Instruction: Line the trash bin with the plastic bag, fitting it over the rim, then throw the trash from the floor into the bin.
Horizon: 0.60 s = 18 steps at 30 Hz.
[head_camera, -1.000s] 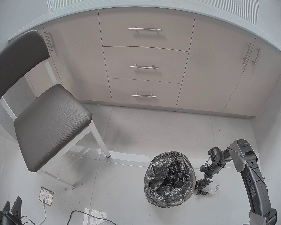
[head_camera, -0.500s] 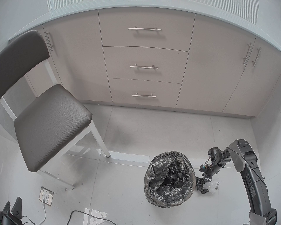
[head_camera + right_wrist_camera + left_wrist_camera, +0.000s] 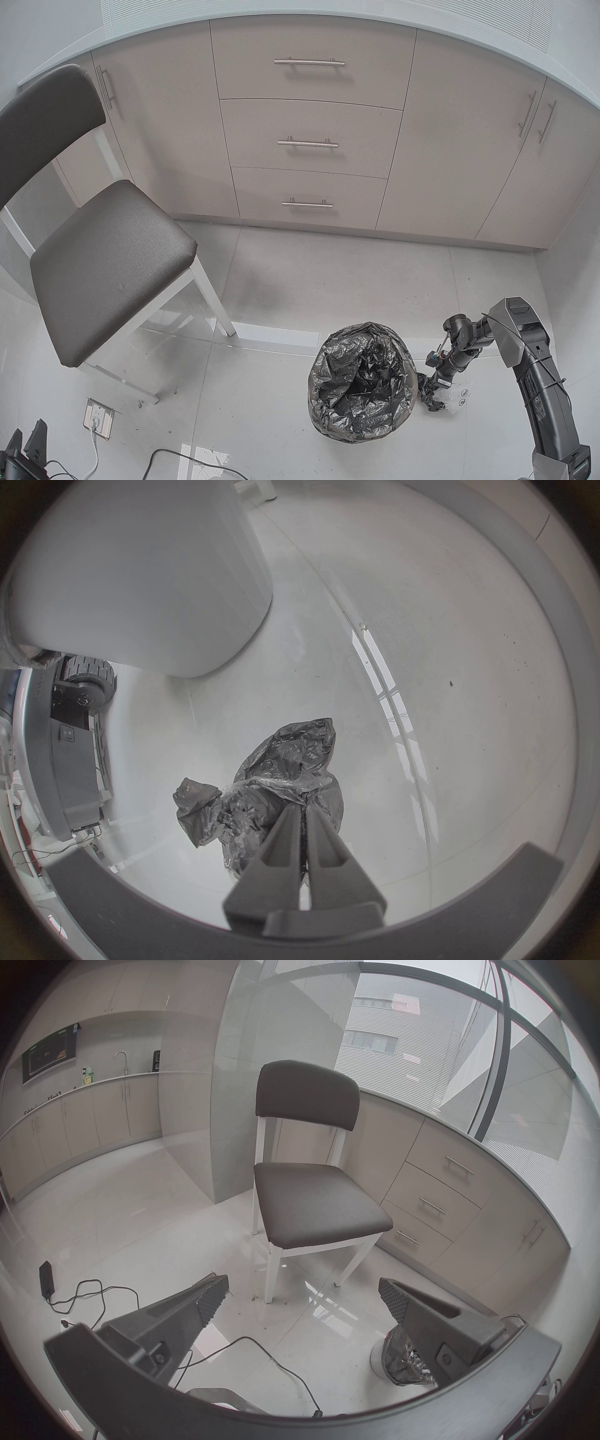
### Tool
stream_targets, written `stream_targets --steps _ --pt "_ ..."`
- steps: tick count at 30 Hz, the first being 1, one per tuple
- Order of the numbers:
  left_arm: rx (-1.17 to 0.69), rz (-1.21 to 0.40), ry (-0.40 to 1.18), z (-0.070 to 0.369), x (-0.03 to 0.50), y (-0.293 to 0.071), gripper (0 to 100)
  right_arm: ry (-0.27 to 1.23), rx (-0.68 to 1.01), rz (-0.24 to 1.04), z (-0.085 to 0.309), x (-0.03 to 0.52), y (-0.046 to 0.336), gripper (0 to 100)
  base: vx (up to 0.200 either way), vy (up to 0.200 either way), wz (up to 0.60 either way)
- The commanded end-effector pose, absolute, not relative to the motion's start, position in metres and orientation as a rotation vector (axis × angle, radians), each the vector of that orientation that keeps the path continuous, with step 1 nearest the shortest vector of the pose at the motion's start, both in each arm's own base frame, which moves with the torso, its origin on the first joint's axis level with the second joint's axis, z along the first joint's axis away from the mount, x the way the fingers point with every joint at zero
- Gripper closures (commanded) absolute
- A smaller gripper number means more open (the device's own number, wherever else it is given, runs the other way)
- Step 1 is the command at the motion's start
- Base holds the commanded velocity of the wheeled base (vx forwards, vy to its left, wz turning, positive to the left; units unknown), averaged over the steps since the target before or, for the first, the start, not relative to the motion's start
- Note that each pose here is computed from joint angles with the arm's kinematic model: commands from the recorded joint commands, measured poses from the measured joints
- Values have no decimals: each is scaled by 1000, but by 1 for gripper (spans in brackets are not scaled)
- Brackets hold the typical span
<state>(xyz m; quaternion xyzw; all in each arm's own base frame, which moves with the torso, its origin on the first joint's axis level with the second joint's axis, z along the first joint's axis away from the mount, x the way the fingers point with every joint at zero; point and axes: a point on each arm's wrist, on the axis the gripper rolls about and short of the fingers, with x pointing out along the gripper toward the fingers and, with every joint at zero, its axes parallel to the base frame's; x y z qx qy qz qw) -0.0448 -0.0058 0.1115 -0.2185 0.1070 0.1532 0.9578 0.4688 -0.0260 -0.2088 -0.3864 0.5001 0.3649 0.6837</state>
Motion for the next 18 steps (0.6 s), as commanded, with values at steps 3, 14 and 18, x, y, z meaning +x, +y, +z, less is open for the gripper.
stream_targets --steps 3,14,18 --pt "-443 312 208 109 -42 -5 0 1159 -830 813 -209 466 -26 100 0 0 0" --pt "-438 340 212 104 -40 -4 0 1305 -789 799 -170 463 -10 100 0 0 0" --pt "-438 341 212 104 -40 -4 0 1282 -820 772 -153 469 -6 100 0 0 0"
